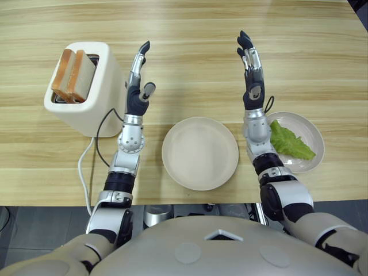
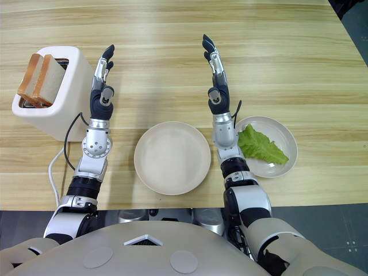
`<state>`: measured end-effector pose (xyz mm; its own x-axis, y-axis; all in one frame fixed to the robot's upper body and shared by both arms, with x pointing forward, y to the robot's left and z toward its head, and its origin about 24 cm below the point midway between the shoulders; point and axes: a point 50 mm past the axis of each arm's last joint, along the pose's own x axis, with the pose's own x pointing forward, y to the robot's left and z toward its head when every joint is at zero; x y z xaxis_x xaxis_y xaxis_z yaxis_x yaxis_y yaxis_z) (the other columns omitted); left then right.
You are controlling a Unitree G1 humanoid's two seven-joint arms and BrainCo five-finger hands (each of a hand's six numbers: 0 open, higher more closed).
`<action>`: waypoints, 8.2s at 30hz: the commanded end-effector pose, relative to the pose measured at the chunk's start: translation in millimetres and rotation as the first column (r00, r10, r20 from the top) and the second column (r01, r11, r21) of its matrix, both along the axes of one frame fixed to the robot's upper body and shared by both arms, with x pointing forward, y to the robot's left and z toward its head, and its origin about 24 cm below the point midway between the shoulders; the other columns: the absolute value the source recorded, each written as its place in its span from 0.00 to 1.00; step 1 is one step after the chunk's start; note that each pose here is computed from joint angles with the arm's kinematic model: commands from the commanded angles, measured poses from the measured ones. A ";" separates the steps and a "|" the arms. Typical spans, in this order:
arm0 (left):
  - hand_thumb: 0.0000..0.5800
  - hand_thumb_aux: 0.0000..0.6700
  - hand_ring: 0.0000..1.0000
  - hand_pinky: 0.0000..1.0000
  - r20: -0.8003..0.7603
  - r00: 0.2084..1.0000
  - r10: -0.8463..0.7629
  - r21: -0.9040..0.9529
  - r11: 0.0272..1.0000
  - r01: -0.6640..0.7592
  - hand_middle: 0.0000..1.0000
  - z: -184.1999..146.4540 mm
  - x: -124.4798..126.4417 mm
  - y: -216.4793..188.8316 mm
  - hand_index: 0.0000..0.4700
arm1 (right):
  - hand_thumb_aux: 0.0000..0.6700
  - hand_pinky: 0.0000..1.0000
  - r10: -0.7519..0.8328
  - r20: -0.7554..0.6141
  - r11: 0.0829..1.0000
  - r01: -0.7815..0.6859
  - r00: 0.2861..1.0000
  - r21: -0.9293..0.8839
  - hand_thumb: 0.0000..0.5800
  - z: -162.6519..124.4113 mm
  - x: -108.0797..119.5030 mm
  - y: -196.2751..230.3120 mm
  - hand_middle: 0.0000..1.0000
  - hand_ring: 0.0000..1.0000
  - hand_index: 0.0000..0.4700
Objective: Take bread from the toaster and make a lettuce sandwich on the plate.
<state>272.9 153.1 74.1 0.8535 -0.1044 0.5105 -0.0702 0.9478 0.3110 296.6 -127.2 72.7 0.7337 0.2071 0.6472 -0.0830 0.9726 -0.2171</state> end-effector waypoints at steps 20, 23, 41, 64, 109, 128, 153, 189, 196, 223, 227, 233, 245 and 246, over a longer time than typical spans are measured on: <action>0.00 0.00 0.00 0.00 0.362 0.898 0.249 0.298 0.882 -0.365 0.00 75.6 -22.3 48.2 0.00 | 0.00 0.00 0.014 -0.008 1.000 -0.014 1.000 0.005 0.00 0.8 2.7 4.9 0.00 0.00 0.00; 0.00 0.00 0.00 0.00 0.339 0.868 0.363 0.473 0.732 -0.491 0.00 88.3 -27.1 74.8 0.00 | 0.00 0.00 0.021 -0.011 1.000 -0.021 1.000 0.007 0.00 1.3 4.0 6.8 0.00 0.00 0.00; 0.00 0.00 0.00 0.00 -0.041 0.605 0.795 0.759 0.419 -0.498 0.00 38.8 -44.6 185.5 0.00 | 0.00 0.00 0.022 -0.015 1.000 -0.022 1.000 0.004 0.00 1.0 5.2 7.3 0.00 0.00 0.00; 1.00 1.00 0.00 0.00 -0.050 0.600 0.799 0.740 0.433 -0.515 0.00 29.1 -36.7 182.0 0.98 | 0.00 0.00 0.013 -0.007 1.000 -0.013 1.000 0.000 0.00 0.3 3.5 4.6 0.00 0.00 0.00; 1.00 1.00 1.00 1.00 -0.328 0.877 -0.353 0.146 0.898 0.416 1.00 63.3 -22.3 5.2 0.98 | 0.00 0.00 -0.472 0.284 0.363 0.477 0.835 -0.800 0.00 -17.4 -96.7 -194.4 0.00 0.00 0.00; 1.00 1.00 1.00 1.00 -0.711 0.592 -0.379 0.032 0.824 0.566 1.00 -53.5 -50.2 -32.6 0.98 | 0.00 0.00 -0.467 0.189 0.137 0.282 0.864 -0.950 0.00 -63.1 -99.7 -216.2 0.00 0.00 0.00; 1.00 1.00 1.00 1.00 -0.818 0.550 -0.171 0.354 0.604 0.714 1.00 -88.9 -57.3 -21.4 0.98 | 0.71 0.00 -0.458 0.109 0.180 0.212 0.882 -0.961 0.92 -75.2 -97.8 -207.7 0.00 0.00 0.70; 0.00 0.00 0.00 0.00 -0.594 0.804 -0.034 0.728 0.404 0.555 0.00 -62.1 -25.8 -26.0 0.00 | 1.00 0.93 -0.471 0.101 0.340 0.286 0.876 -0.896 1.00 -50.0 -73.6 -199.1 0.93 0.93 0.98; 0.00 0.00 0.00 0.00 -0.425 0.903 0.060 0.854 0.358 0.378 0.00 -30.7 -16.7 -12.9 0.00 | 1.00 1.00 -0.360 0.206 0.451 0.363 0.910 -0.815 1.00 -13.7 -55.7 -178.8 1.00 1.00 0.98; 0.00 0.00 0.00 0.00 0.171 0.917 0.359 0.738 0.570 -0.361 0.00 101.3 -13.4 52.3 0.00 | 1.00 1.00 0.205 0.088 0.744 -0.096 0.975 -0.662 1.00 0.7 -37.7 -7.3 1.00 1.00 0.98; 0.00 0.00 0.00 0.00 0.198 0.864 0.464 0.727 0.521 -0.446 0.00 110.0 -23.5 80.8 0.00 | 1.00 1.00 0.301 -0.049 0.700 -0.256 0.952 -0.667 1.00 -20.3 -44.9 13.6 1.00 1.00 0.98; 0.00 0.00 0.00 0.00 0.140 0.775 0.616 0.767 0.427 -0.478 0.00 97.4 -32.0 124.8 0.00 | 1.00 1.00 0.313 -0.225 0.588 -0.374 0.923 -0.717 1.00 -47.3 -45.1 16.8 1.00 1.00 0.98; 0.00 0.00 0.00 0.00 0.015 0.728 0.686 0.810 0.418 -0.411 0.00 66.5 -40.3 141.7 0.00 | 1.00 1.00 0.234 -0.299 0.524 -0.378 0.925 -0.763 1.00 -55.4 -34.3 4.7 1.00 1.00 0.98; 0.00 0.00 0.00 0.00 0.014 0.727 0.686 0.809 0.419 -0.411 0.00 66.2 -39.6 141.8 0.00 | 1.00 1.00 0.236 -0.302 0.521 -0.383 0.924 -0.763 1.00 -55.7 -34.9 5.0 1.00 1.00 0.98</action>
